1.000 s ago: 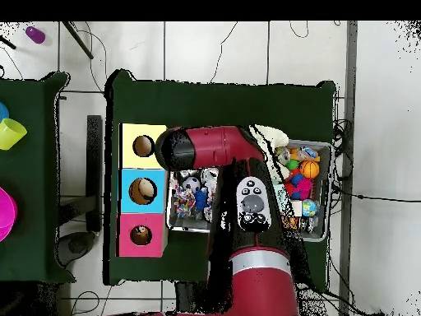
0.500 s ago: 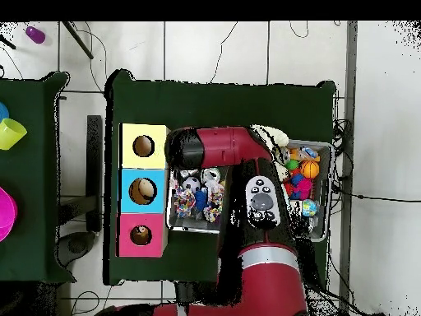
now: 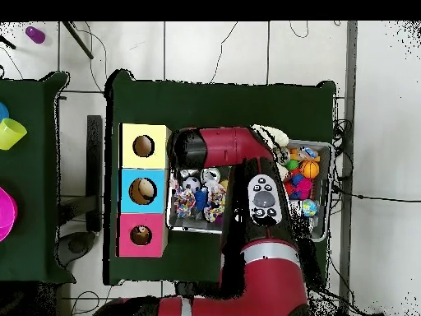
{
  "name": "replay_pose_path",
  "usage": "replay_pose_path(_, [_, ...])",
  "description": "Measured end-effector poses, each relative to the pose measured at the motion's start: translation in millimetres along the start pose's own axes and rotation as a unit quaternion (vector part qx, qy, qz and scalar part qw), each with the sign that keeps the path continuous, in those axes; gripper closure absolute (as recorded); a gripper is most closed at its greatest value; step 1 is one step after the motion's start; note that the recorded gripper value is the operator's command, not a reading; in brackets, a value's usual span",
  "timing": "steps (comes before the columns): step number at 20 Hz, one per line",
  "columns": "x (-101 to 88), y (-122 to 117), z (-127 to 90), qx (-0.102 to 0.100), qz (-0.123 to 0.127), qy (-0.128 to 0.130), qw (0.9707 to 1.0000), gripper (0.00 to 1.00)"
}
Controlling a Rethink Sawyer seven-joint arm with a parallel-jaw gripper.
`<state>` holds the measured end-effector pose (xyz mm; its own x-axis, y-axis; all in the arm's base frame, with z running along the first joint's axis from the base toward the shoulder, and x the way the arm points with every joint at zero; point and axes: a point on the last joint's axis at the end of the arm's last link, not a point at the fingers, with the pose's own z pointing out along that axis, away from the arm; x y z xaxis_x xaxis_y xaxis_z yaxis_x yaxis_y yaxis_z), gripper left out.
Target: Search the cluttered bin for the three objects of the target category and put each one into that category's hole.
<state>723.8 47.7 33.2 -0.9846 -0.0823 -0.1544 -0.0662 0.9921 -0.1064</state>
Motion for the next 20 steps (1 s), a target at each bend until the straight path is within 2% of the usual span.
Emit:
replay_pose_path(11, [-8.8,-0.3,5.5,0.001,0.001,-0.007,1.0000,0.00])
replay_pose_path(20, [-7.6,3.0,7.9,0.000,-0.001,-0.005,1.0000,0.00])
